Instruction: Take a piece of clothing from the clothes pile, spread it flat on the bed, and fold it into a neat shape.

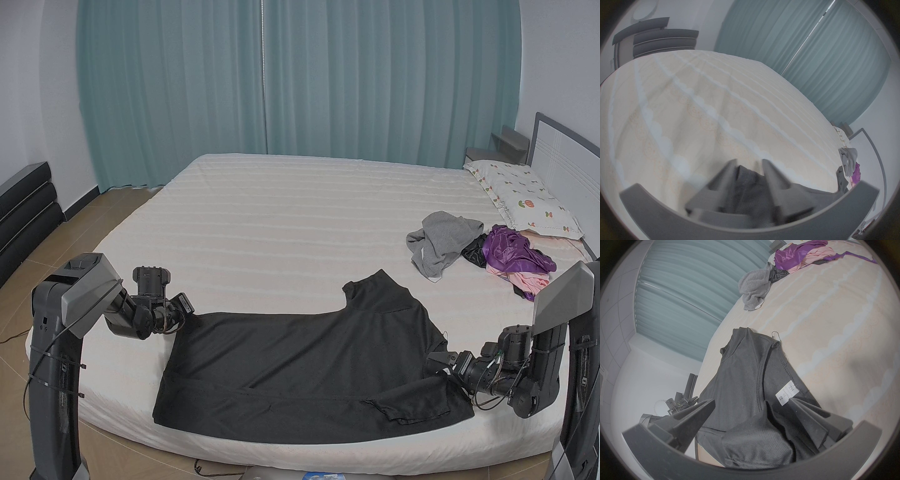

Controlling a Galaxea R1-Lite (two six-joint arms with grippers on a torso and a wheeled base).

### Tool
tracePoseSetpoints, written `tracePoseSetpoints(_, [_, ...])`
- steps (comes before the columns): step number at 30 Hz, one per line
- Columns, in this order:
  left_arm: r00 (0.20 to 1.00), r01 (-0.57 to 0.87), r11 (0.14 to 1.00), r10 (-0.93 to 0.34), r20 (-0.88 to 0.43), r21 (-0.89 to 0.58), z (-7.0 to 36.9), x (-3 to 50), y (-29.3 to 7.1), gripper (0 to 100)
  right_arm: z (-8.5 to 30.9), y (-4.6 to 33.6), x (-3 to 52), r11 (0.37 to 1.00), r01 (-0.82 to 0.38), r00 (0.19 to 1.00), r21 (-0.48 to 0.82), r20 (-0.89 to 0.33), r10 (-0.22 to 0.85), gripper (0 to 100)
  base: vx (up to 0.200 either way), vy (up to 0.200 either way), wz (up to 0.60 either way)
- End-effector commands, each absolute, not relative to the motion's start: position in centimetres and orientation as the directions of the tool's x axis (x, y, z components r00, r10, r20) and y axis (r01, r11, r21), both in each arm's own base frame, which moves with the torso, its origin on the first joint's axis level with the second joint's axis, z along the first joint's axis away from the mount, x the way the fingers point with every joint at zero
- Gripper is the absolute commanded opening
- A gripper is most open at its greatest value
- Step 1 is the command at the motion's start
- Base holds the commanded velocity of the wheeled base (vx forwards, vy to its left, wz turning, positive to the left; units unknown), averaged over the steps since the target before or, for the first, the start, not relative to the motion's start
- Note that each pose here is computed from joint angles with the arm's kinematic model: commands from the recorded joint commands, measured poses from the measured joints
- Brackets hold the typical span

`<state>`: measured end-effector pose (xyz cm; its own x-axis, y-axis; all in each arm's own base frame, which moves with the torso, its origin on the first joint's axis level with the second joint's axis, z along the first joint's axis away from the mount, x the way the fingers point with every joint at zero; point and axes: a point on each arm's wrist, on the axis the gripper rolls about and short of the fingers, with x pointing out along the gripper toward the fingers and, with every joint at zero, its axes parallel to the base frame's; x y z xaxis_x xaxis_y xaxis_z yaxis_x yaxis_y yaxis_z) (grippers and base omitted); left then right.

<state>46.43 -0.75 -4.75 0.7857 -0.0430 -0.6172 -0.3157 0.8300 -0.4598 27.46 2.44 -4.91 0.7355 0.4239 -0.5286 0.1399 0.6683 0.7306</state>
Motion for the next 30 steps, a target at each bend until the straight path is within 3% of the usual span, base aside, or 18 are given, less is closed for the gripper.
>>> tracePoseSetpoints(1, [0.79,-0.335,0.826,-0.016,-0.613,-0.453,-4.6,46.5,-0.7,0,-4.6,2.3,27.7,0.667,0.126,0.751,0.735,-0.509,0.42,100,0.0,0.0,0.0])
tracePoseSetpoints(4, [0.811,-0.354,0.813,0.02,-0.584,-0.463,-4.1,46.9,-0.4,0,-2.6,2.1,28.0,0.684,0.088,0.801,0.724,-0.46,0.384,100,0.0,0.0,0.0])
tracePoseSetpoints(10, [0.822,-0.395,0.758,0.039,-0.568,-0.52,-3.1,46.9,-0.4,0,-1.6,2.7,29.8,0.696,-0.002,0.833,0.718,-0.383,0.398,100,0.0,0.0,0.0])
tracePoseSetpoints(14, [0.821,-0.397,0.756,0.04,-0.569,-0.52,-3.0,46.8,-0.3,0,-1.8,3.4,32.8,0.735,-0.072,0.838,0.674,-0.358,0.411,100,0.0,0.0,0.0])
tracePoseSetpoints(20, [0.821,-0.41,0.737,0.04,-0.57,-0.538,-2.9,46.7,-0.3,0,-0.9,4.1,38.9,0.759,-0.021,0.836,0.65,-0.406,0.371,100,0.0,0.0,0.0])
tracePoseSetpoints(25, [0.812,-0.425,0.725,0.041,-0.583,-0.542,-3.1,46.4,-0.2,0,-4.0,6.3,43.1,0.797,0.081,0.811,0.598,-0.504,0.296,100,0.0,0.0,0.0])
tracePoseSetpoints(30, [0.805,-0.431,0.722,0.037,-0.592,-0.541,-3.1,46.0,0.0,0,-4.2,6.7,45.9,0.807,0.077,0.835,0.586,-0.479,0.269,100,0.0,0.0,0.0])
